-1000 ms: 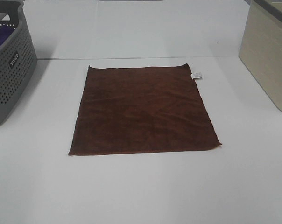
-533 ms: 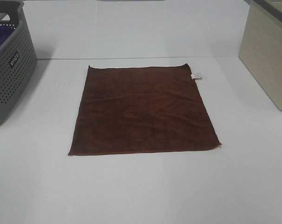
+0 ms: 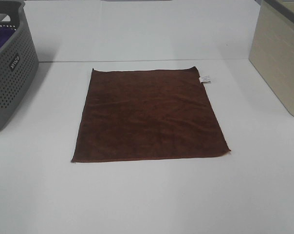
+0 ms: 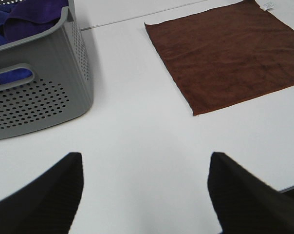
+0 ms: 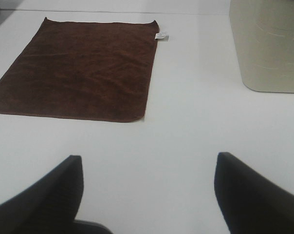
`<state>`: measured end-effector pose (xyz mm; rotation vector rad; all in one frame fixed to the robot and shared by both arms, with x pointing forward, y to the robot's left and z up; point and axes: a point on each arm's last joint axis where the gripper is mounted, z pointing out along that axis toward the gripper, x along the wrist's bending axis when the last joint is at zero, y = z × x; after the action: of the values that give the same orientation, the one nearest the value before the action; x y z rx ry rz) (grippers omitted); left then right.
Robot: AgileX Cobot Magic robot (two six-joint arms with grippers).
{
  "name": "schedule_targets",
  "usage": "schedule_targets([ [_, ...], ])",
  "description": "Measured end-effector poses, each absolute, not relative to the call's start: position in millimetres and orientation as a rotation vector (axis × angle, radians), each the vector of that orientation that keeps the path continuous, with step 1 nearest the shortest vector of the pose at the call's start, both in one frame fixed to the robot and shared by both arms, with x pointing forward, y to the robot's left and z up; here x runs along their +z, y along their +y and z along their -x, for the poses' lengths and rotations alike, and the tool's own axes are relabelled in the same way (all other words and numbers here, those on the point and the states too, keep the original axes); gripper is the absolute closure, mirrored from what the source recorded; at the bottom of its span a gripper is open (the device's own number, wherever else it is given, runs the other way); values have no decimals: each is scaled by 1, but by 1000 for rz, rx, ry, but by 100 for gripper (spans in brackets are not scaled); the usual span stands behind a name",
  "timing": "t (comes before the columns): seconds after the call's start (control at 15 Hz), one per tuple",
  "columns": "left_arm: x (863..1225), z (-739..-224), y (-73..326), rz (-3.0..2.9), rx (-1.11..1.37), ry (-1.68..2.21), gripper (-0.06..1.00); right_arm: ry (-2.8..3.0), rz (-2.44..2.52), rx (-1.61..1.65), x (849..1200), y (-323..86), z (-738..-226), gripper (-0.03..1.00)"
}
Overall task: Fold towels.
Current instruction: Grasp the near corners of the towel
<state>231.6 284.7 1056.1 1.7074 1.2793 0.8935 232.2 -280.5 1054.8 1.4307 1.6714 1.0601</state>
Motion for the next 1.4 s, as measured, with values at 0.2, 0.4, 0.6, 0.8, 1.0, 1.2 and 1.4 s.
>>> schedule_targets([
  [0.2, 1056, -232, 285, -1707, 894, 1279, 25, 1671, -1431, 1060, 1055, -280, -232, 25],
  [0.4, 1056, -232, 285, -1707, 894, 1279, 25, 1671, -1431, 1060, 1055, -280, -232, 25],
  [0.6, 1056, -232, 285, -1707, 894, 1279, 25, 1671, -1431, 1060, 1055, -280, -232, 25],
  [0.8, 1056, -232, 285, -1707, 894, 1279, 25, 1671, -1431, 1060, 1055, -280, -232, 25],
  [1.0, 1056, -232, 285, -1707, 894, 1279, 25, 1671, -1431, 1060, 1055, -280, -232, 25],
  [1.2, 1056, -232, 285, -1707, 894, 1279, 25, 1671, -1431, 1060, 1055, -280, -232, 25],
  [1.4, 1056, -232, 285, -1707, 894, 1279, 25, 1671, -1431, 1060, 1055, -280, -232, 25],
])
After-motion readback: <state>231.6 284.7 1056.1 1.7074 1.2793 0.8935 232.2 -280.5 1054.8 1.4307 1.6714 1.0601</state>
